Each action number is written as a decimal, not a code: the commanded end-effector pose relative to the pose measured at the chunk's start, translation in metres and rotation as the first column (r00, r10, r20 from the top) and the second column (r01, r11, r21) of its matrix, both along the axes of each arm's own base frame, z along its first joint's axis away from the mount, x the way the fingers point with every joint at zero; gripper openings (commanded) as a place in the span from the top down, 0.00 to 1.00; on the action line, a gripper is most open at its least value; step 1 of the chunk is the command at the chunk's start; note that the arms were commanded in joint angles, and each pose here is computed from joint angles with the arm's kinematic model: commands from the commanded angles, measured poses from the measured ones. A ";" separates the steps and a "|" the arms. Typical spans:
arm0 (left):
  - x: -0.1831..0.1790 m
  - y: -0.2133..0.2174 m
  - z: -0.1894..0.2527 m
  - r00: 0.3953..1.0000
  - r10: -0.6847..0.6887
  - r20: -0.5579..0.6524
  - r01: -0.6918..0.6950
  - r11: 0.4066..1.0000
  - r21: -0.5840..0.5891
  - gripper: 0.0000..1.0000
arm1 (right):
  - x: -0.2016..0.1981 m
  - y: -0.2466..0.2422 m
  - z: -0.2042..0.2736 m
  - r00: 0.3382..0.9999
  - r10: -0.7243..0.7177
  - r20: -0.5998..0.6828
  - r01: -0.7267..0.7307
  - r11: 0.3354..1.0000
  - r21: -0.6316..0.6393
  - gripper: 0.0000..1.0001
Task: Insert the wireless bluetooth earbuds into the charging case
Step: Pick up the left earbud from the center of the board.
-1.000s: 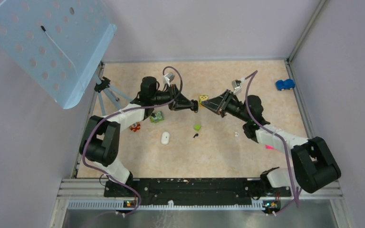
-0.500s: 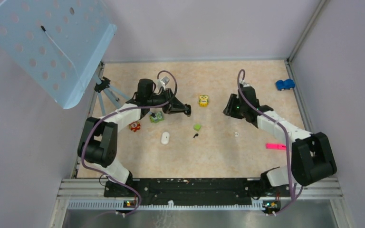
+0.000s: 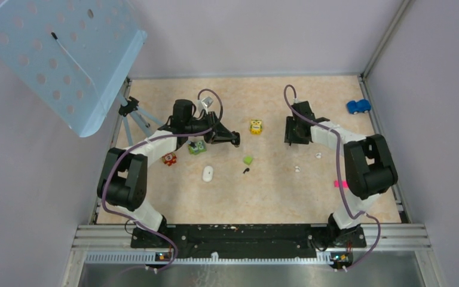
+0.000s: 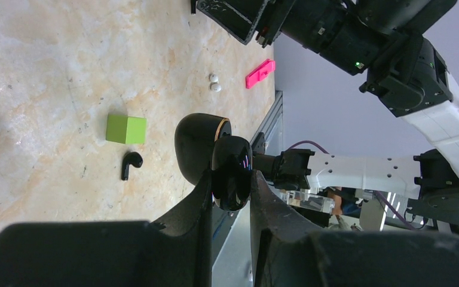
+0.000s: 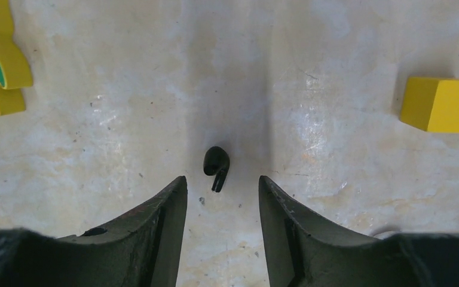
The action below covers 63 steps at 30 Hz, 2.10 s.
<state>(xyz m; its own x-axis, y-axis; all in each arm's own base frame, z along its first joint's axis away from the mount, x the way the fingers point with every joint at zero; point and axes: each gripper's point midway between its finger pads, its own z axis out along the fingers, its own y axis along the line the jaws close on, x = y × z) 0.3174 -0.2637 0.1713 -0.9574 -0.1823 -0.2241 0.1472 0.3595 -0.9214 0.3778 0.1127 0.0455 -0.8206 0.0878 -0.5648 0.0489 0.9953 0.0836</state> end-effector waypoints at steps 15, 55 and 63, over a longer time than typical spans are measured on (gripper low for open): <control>-0.008 -0.002 0.020 0.997 -0.020 0.076 0.023 0.999 -0.031 1.00 | 0.032 -0.001 -0.014 0.990 -0.138 0.035 0.137 0.990 0.018 0.67; -0.009 -0.002 0.012 0.998 -0.027 0.057 0.028 0.999 -0.027 1.00 | 0.004 -0.006 -0.024 0.990 -0.133 -0.034 0.134 0.991 0.009 0.68; -0.008 -0.002 0.013 0.998 -0.024 0.057 0.025 0.999 -0.026 1.00 | -0.001 -0.005 -0.025 0.991 -0.126 -0.039 0.126 0.992 -0.003 0.70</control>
<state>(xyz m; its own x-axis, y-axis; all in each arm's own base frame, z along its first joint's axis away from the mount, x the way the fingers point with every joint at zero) 0.3104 -0.2640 0.1673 -0.9606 -0.1787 -0.2127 0.1371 0.3611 -0.9224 0.3943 0.1171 0.0260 -0.7996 0.2110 -0.5623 0.1675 0.9775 0.1286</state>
